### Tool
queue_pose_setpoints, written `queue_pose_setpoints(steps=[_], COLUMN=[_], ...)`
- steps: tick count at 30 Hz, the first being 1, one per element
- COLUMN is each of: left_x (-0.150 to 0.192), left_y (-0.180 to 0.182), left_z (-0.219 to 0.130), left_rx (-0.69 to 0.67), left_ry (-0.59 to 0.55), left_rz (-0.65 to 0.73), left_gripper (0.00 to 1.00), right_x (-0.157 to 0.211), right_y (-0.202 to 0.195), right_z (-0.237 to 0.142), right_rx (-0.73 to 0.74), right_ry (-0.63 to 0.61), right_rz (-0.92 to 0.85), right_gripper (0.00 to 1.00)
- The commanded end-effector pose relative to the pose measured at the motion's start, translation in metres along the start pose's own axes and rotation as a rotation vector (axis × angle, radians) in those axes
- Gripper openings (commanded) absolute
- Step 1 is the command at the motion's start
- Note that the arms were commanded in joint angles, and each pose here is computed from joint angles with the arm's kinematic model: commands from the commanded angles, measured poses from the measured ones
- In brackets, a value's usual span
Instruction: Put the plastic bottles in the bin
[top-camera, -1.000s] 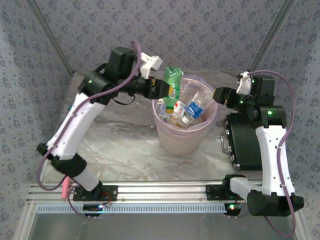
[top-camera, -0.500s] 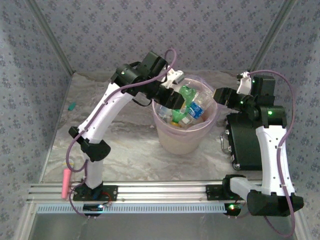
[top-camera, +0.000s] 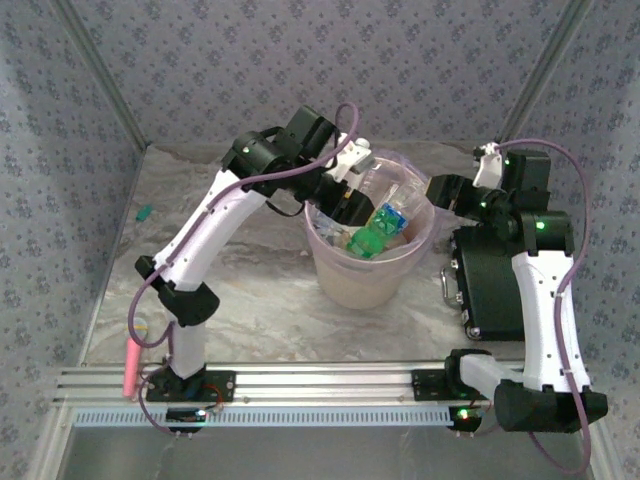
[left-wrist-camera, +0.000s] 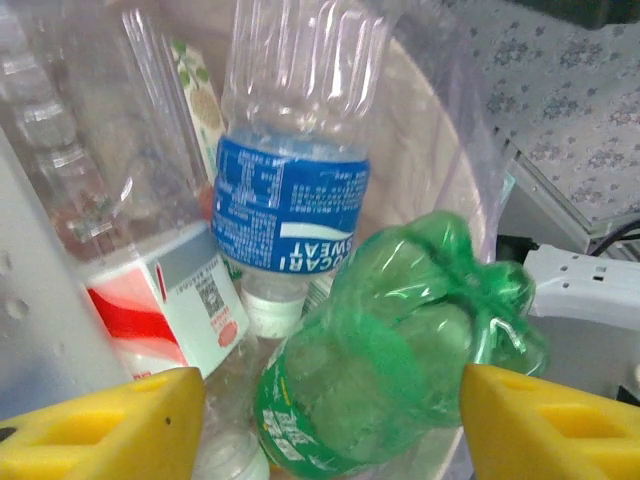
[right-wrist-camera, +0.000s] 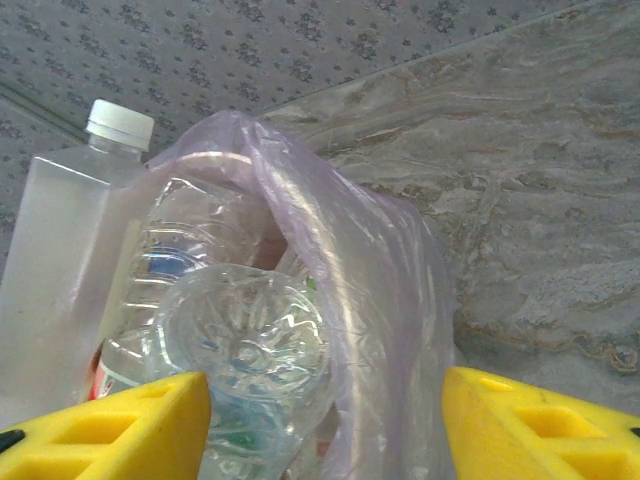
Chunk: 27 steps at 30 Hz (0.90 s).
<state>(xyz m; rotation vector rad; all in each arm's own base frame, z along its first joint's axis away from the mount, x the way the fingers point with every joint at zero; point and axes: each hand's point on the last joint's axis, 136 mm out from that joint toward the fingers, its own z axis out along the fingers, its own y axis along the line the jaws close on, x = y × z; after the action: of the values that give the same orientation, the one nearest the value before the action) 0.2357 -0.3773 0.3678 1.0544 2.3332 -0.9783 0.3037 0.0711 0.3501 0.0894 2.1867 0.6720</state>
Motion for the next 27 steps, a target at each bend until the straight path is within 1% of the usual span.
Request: queue_pose_setpoints(steps=[1, 3, 5, 6, 8, 9, 12, 15, 19, 21, 23, 27], left_x=[-0.023, -0.027, -0.031, -0.031, -0.030, -0.028, -0.019, -0.007, 0.003, 0.002, -0.007, -0.026], left_y=[-0.018, -0.024, -0.027, -0.027, -0.026, -0.024, -0.022, -0.018, -0.014, -0.015, -0.017, -0.015], left_z=[-0.017, -0.013, -0.009, -0.006, -0.001, 0.001, 0.007, 0.012, 0.015, 0.011, 0.001, -0.025], left_rx=[0.058, 0.102, 0.133, 0.144, 0.150, 0.150, 0.149, 0.153, 0.153, 0.156, 0.156, 0.145], left_ry=[-0.126, -0.138, -0.144, -0.144, -0.131, -0.123, -0.091, -0.067, -0.047, -0.054, -0.089, -0.180], left_rz=[0.033, 0.027, 0.013, 0.005, -0.007, -0.013, -0.028, -0.045, -0.065, -0.072, -0.070, -0.074], left_gripper=[0.59, 0.53, 0.51, 0.50, 0.47, 0.46, 0.44, 0.42, 0.42, 0.42, 0.43, 0.56], right_x=[-0.012, -0.017, -0.024, -0.028, -0.032, -0.032, -0.026, -0.011, 0.000, -0.002, -0.012, -0.033], right_y=[0.018, 0.022, 0.024, 0.025, 0.027, 0.030, 0.035, 0.040, 0.039, 0.041, 0.043, 0.037], right_z=[-0.005, -0.002, -0.001, 0.000, 0.002, 0.003, 0.010, 0.017, 0.021, 0.019, 0.012, -0.003], right_rx=[-0.049, -0.055, -0.057, -0.056, -0.062, -0.071, -0.084, -0.111, -0.123, -0.123, -0.111, -0.054], right_ry=[-0.024, -0.023, -0.031, -0.038, -0.043, -0.041, -0.014, 0.034, 0.067, 0.058, 0.030, -0.031], right_rz=[-0.026, -0.031, -0.040, -0.041, -0.041, -0.043, -0.054, -0.057, -0.046, -0.049, -0.059, -0.050], right_gripper=[0.62, 0.61, 0.60, 0.58, 0.49, 0.47, 0.46, 0.46, 0.46, 0.46, 0.47, 0.52])
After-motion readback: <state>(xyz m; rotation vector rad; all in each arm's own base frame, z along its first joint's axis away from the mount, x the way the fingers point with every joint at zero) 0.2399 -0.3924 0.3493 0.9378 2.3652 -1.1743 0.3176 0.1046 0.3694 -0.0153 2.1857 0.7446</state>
